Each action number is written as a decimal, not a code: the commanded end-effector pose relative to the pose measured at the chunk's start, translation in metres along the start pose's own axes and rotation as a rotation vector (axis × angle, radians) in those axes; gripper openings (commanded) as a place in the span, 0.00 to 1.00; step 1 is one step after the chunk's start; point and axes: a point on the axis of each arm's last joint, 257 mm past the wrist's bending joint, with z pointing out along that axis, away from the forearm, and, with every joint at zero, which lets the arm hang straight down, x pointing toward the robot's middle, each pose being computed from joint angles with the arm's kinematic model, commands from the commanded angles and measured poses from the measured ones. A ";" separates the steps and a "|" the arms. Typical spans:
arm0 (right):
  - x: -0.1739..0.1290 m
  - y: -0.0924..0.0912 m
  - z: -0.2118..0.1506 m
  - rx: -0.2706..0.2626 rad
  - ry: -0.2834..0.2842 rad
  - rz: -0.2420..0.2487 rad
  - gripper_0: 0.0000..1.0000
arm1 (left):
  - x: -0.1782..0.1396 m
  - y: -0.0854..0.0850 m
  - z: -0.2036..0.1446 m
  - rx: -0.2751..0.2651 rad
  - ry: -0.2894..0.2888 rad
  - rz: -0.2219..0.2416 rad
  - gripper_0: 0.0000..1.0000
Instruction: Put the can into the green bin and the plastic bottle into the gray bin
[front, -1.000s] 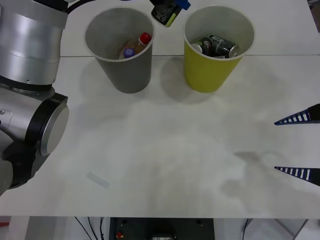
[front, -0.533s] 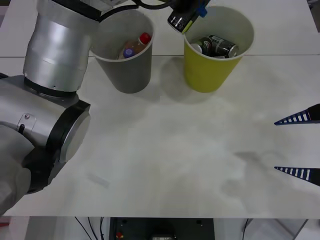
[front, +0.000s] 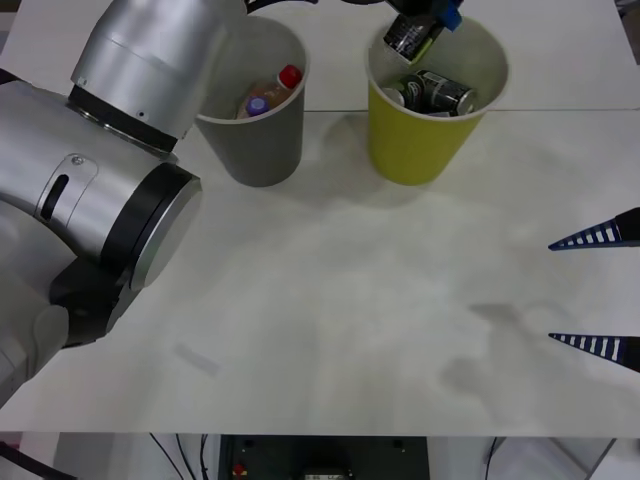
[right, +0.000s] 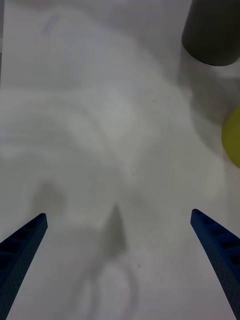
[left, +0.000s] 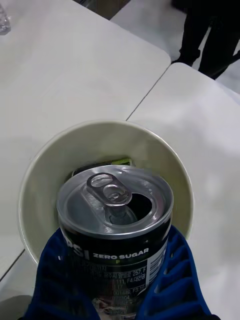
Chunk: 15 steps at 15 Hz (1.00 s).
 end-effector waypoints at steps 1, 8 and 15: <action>0.000 0.000 0.000 0.000 0.000 0.000 1.00 | -0.014 0.001 0.011 0.000 -0.071 -0.026 0.00; 0.000 0.000 0.000 0.000 0.000 0.000 1.00 | -0.016 -0.006 0.021 -0.001 -0.086 -0.004 1.00; 0.000 0.000 0.000 0.000 0.000 0.000 1.00 | 0.009 0.015 -0.004 0.084 -0.065 -0.004 1.00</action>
